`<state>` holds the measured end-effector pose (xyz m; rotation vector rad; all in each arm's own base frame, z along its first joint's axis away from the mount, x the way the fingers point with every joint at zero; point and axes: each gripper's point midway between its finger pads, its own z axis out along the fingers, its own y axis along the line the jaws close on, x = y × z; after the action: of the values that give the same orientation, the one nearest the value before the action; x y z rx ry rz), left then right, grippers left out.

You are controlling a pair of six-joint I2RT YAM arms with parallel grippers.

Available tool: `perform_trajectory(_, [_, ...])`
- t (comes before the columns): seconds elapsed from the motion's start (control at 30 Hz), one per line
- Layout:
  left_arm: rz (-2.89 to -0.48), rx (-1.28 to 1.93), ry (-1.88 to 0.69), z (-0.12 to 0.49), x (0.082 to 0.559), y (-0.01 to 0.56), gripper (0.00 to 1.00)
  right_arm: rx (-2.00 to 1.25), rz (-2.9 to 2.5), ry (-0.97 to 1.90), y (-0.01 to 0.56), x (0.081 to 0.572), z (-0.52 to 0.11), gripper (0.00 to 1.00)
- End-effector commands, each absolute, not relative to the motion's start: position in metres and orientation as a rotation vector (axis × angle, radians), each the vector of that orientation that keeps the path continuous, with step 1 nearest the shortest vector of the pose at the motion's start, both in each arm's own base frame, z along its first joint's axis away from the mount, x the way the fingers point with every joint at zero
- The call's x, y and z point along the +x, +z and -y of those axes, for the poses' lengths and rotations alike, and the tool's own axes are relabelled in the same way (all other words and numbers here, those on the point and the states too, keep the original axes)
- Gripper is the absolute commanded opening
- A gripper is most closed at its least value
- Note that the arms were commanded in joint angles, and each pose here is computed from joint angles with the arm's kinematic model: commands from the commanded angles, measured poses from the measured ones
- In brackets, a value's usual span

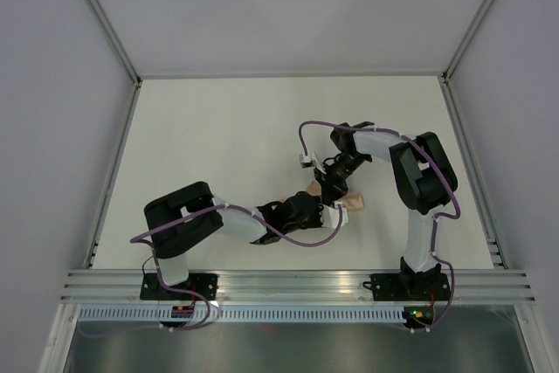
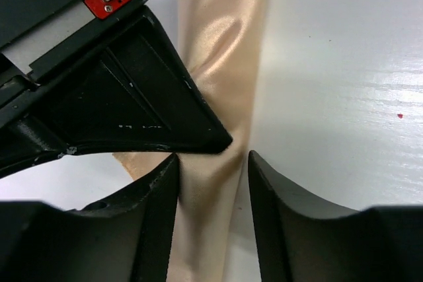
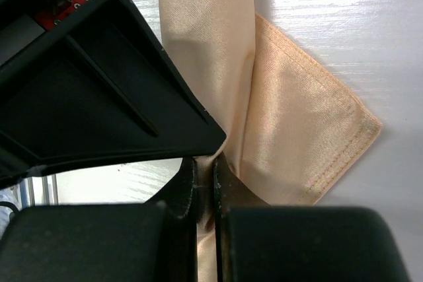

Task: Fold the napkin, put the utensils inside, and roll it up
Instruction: Roll the napkin at the center of the board.

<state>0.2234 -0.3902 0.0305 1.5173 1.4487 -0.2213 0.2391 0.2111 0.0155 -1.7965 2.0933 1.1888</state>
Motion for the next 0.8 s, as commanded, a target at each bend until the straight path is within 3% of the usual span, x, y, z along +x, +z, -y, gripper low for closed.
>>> perform_trajectory(0.0, [-1.472,1.556,-0.268,0.397,0.223,0.027,0.48,-1.919,-2.157,1.110,-0.019,0.234,-0.191,0.01])
perform_trajectory(0.27, [-1.624,1.531,-0.382,0.385,0.228,0.018,0.24,-1.917,-2.159,1.117,-0.019,0.233,-0.191,0.02])
perform_trajectory(0.37, [-1.677,1.555,-0.425,0.383,0.224,0.010,0.15,-1.910,-2.157,1.120,-0.017,0.233,-0.191,0.15])
perform_trajectory(0.5, [-1.732,1.580,-0.509,0.382,0.215,0.002,0.07,-1.878,-2.131,1.115,-0.003,0.236,-0.194,0.35])
perform_trajectory(0.6, [-1.788,1.588,-0.563,0.379,0.209,-0.004,0.05,-1.833,-2.092,1.107,0.017,0.245,-0.197,0.45])
perform_trajectory(0.63, [-1.806,1.585,-0.578,0.378,0.208,-0.005,0.05,-1.813,-2.090,1.106,0.023,0.247,-0.197,0.51])
perform_trajectory(0.67, [-1.826,1.592,-0.585,0.376,0.206,-0.008,0.04,-1.797,-2.075,1.093,0.030,0.252,-0.199,0.90])
perform_trajectory(0.7, [-1.830,1.593,-0.609,0.376,0.204,-0.008,0.04,-1.771,-2.069,1.082,0.037,0.257,-0.197,0.98])
perform_trajectory(0.77, [-1.860,1.574,-0.634,0.374,0.204,-0.008,0.03,-1.715,-2.036,1.058,0.055,0.266,-0.199,0.98])
